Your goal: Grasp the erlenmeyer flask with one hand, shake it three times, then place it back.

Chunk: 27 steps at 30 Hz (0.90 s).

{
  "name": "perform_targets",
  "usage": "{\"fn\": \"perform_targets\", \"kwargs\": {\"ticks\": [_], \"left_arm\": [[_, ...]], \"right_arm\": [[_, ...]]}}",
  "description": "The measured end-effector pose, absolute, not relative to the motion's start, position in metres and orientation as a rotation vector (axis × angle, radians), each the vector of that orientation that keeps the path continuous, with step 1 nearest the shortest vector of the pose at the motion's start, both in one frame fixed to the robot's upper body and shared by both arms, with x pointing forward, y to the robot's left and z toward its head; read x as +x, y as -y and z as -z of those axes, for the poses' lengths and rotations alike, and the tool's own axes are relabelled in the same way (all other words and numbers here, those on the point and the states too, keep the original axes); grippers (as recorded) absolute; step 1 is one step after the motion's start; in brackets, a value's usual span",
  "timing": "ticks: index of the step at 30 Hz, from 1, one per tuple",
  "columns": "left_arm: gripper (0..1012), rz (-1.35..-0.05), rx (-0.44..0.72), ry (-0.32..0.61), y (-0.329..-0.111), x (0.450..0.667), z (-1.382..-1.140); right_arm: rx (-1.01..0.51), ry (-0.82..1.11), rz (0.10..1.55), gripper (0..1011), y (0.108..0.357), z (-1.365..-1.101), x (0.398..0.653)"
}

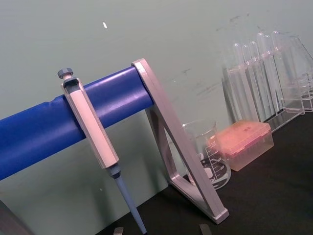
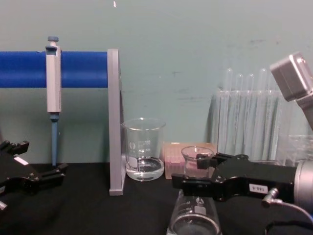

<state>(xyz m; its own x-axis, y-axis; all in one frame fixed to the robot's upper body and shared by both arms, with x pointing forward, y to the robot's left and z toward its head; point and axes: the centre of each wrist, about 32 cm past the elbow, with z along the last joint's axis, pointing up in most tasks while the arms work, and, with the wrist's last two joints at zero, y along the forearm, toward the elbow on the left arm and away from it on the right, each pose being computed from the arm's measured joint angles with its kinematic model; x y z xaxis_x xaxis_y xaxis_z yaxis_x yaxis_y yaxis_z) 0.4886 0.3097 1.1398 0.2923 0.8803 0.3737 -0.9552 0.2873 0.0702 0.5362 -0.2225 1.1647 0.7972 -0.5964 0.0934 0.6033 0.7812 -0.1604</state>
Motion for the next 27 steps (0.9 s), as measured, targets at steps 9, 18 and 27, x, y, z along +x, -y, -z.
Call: {"fn": "perform_targets", "kwargs": {"ticks": [9, 18, 27], "left_arm": [[1001, -1.248, 0.304, 0.285, -0.3097, 0.4886, -1.1398], [1001, -1.248, 0.304, 0.285, -0.3097, 0.4886, -1.1398], [1001, -1.248, 0.304, 0.285, -0.3097, 0.4886, -1.1398]], "right_arm": [[-0.187, 0.037, 0.648, 605, 0.2227, -1.1646, 0.5360], [-0.186, 0.037, 0.648, 451, 0.2225, -1.1648, 0.5360], [-0.167, 0.042, 0.674, 451, 0.2232, -1.1722, 0.5347]]}}
